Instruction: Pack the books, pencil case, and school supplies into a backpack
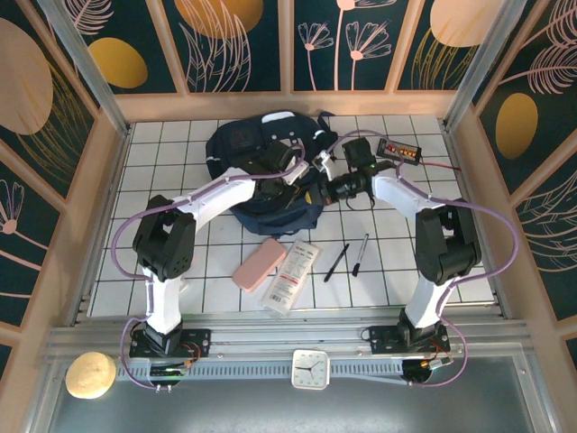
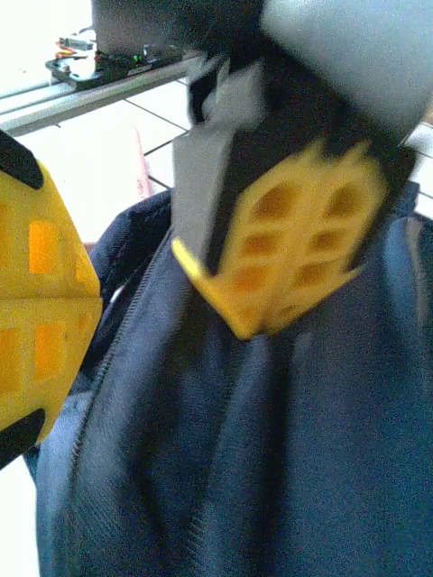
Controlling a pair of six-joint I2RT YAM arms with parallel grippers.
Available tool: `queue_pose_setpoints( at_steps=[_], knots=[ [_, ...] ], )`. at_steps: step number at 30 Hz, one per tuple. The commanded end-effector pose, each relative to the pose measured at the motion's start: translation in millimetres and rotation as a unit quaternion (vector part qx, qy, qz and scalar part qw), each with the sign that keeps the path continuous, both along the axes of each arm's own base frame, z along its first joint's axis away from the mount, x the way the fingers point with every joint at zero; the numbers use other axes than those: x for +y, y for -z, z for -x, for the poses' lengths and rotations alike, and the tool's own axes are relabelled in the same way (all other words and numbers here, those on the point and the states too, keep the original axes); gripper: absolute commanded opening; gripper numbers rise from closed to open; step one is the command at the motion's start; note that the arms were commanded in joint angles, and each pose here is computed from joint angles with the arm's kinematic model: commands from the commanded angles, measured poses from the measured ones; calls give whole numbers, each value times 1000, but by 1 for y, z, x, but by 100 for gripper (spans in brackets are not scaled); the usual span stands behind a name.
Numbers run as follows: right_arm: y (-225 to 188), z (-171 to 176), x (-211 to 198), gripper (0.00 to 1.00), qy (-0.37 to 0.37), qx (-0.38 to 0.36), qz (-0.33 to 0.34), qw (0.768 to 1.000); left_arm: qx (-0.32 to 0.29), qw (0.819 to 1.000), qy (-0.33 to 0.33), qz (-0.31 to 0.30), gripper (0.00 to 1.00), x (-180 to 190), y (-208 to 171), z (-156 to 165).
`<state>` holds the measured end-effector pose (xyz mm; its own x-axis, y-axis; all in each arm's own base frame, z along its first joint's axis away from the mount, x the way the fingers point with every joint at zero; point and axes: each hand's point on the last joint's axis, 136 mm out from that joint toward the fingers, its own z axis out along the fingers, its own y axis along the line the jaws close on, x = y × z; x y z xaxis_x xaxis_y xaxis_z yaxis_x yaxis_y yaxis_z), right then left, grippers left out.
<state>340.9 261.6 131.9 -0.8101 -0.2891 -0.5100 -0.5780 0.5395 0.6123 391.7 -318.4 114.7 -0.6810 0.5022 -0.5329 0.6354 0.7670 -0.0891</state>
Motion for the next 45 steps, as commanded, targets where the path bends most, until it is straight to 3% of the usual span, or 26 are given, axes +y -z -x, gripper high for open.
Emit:
queue_pose_setpoints(
  at_steps=[1,3,6,11,14,21,25,36,39,41,45],
  knots=[
    [-29,-17,-20,12,72,-38,-32,996,-7,998,-18,54,0,-13,-29,-8],
    [-43,-34,-41,43,113,-84,-21,990,-4,998,-9,55,0,-11,-35,0],
    [-71,-51,-58,68,136,-145,-29,980,-9,998,2,66,0,-8,-52,8],
    [-89,-71,-69,70,138,-179,-63,972,8,996,19,84,0,-11,-73,15],
    [-89,-74,-61,69,92,-188,-85,974,20,996,30,84,0,-8,-79,16],
    [-80,-59,-36,66,-33,-273,-97,957,21,992,13,123,0,9,-102,10],
    [-54,-56,-26,65,-70,-276,-69,956,21,991,6,130,0,13,-106,7],
    [-26,-72,-6,60,-55,-261,-61,962,24,987,16,158,0,5,-117,9],
    [-22,-77,-5,47,-50,-262,-54,962,19,987,13,159,0,5,-120,7],
    [-21,-80,-6,26,-45,-262,-50,963,15,987,12,158,0,6,-123,6],
    [-23,-77,-8,0,-40,-265,-44,962,11,990,-3,144,0,11,-119,1]
  ],
)
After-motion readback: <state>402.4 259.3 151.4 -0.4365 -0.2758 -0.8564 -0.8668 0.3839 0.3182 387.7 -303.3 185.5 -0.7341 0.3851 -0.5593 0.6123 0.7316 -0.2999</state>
